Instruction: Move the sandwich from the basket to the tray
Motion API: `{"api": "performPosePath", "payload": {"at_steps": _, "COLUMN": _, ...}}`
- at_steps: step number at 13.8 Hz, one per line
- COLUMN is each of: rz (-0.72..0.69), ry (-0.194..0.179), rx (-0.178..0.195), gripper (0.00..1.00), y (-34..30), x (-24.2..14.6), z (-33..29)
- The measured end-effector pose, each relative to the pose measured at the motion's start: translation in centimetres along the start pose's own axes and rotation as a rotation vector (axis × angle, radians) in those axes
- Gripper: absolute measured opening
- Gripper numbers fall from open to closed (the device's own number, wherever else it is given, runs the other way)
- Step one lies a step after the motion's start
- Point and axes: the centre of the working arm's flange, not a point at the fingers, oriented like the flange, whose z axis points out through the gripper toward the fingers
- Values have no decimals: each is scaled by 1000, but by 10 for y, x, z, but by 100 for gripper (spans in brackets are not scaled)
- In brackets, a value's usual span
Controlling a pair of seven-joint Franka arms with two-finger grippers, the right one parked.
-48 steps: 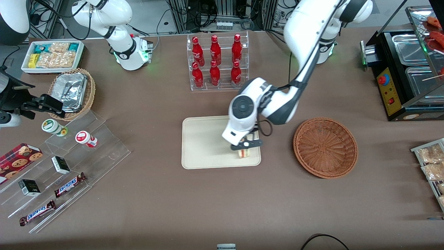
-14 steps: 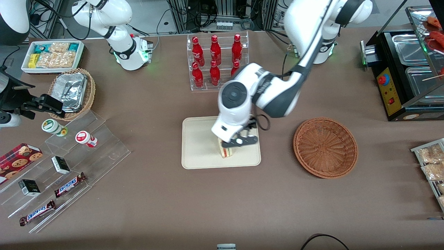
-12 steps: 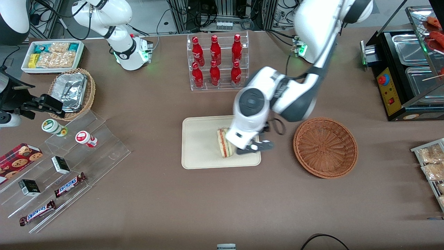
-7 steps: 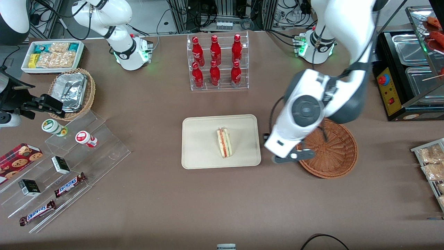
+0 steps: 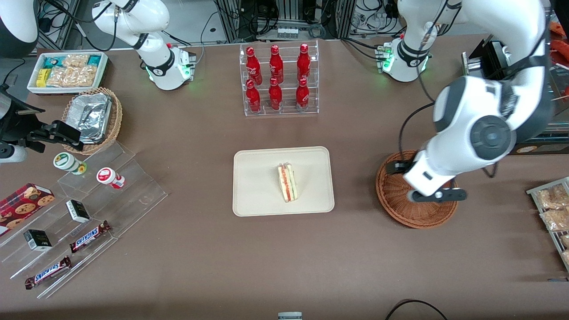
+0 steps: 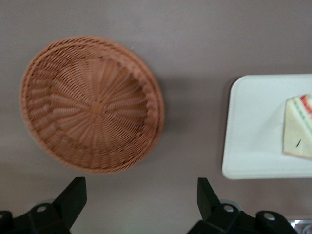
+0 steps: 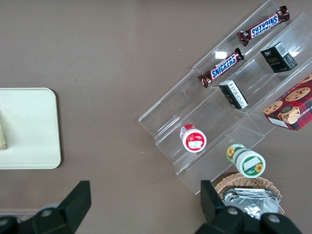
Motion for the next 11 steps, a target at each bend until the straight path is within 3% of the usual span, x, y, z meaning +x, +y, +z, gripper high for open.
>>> {"api": "performPosePath", "payload": {"at_steps": 4, "rz": 18, "ry": -40, "rx": -13, "gripper": 100, "y": -64, "x": -30, "z": -47}}
{"api": "performPosePath", "payload": {"at_steps": 7, "rz": 9, "ry": -29, "rx": -37, "gripper": 100, "y": -103, "x": -52, "z": -78}}
{"api": "performPosePath", "payload": {"at_steps": 11, "rz": -13, "ry": -22, "rx": -31, "gripper": 100, "y": -119, "x": -78, "z": -104}}
